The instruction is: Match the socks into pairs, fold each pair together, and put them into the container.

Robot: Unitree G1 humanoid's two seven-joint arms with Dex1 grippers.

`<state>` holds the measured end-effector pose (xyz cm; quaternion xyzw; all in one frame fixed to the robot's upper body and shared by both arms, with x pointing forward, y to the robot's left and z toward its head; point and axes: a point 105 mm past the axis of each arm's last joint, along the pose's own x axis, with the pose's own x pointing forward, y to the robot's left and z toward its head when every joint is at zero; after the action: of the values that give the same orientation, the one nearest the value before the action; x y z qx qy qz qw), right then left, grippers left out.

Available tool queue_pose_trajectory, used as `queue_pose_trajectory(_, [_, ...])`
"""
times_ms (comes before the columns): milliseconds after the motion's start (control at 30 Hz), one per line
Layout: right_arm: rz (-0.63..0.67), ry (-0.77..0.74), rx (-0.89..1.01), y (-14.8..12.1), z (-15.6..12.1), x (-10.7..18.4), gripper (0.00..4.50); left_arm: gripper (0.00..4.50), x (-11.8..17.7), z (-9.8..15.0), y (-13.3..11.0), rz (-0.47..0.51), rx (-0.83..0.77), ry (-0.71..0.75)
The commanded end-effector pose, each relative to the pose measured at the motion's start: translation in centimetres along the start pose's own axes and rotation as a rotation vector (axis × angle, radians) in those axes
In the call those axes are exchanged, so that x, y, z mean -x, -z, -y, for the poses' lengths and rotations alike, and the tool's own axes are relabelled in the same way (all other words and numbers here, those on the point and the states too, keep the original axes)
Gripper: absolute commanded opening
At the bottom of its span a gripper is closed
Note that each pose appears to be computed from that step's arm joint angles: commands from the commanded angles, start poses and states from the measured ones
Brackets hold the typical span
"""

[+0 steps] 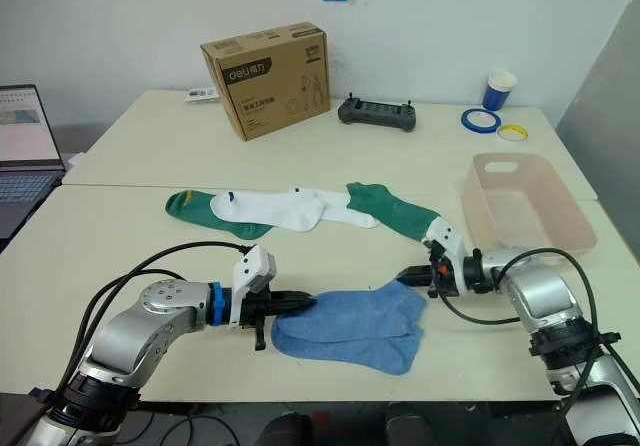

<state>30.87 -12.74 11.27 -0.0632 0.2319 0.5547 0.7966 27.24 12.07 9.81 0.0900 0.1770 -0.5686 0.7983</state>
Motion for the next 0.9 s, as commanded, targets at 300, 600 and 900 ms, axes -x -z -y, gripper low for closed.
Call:
queue_pose_trajectory(300, [0.077,-0.191,-0.107,-2.8,-7.3,3.8,0.07,0.00,3.5,1.9,-2.8,0.014,-0.011,0.102])
queue_pose_trajectory(600, [0.099,-0.430,-0.283,-2.2,-13.7,5.7,0.07,0.00,6.0,4.5,-2.9,-0.066,0.064,0.270])
queue_pose_trajectory(900, [0.089,-0.142,-0.318,0.1,-8.8,2.9,0.07,0.00,3.0,1.6,-1.3,-0.062,0.015,0.168])
